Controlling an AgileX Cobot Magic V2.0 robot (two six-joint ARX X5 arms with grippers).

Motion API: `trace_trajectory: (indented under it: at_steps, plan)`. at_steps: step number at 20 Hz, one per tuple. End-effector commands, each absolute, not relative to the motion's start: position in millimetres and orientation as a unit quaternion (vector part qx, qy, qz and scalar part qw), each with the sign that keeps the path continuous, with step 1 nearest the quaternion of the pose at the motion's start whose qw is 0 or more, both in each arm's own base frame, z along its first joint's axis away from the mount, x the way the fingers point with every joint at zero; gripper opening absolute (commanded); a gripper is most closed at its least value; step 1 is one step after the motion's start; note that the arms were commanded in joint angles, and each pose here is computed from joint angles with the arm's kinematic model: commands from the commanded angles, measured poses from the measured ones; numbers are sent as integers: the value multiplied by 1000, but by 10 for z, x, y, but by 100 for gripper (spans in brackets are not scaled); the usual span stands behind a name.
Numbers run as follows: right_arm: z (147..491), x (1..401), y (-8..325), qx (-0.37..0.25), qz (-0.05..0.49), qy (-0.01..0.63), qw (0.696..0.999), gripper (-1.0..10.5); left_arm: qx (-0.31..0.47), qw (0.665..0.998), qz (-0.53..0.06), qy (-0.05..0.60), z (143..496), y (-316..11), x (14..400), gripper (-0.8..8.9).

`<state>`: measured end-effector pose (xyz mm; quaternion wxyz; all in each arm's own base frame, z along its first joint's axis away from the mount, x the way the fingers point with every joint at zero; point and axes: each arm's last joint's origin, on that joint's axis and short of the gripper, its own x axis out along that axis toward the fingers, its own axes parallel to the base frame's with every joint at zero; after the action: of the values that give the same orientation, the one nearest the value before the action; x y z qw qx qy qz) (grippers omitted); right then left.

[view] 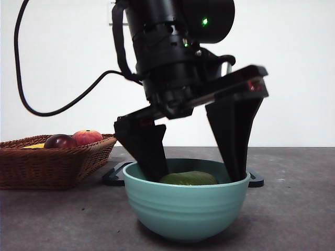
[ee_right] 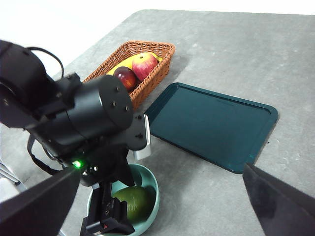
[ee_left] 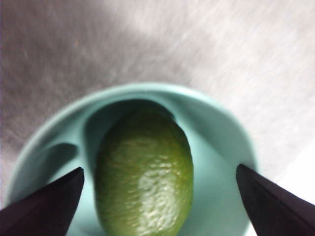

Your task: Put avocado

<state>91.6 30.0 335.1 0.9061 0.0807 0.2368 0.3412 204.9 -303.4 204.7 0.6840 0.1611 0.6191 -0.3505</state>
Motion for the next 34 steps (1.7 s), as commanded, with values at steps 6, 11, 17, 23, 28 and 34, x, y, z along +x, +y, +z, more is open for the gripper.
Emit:
trace_trajectory:
  at_steps: [6, 11, 17, 23, 28, 34]
  plan:
    - [3412, 907, 304, 83, 345, 228, 907, 549, 140, 724, -375, 561, 2700, -2913, 1914, 504]
    - [3411, 908, 304, 83, 345, 229, 906, 549, 147, 786, -347, 490, 3331, -2453, 1663, 665]
    - [3411, 908, 304, 89, 344, 231, 906, 549, 126, 824, -367, 412, 3949, -1741, 1194, 657]
    - [3365, 889, 302, 95, 340, 258, 899, 549, 57, 872, -358, 328, 4122, -908, 651, 657]
    - [3341, 876, 308, 97, 342, 272, 894, 548, 31, 890, -356, 281, 3800, -356, 290, 657]
    - [3286, 938, 371, 104, 352, 312, 876, 548, -8, 900, -366, 236, 3585, -55, 87, 657]
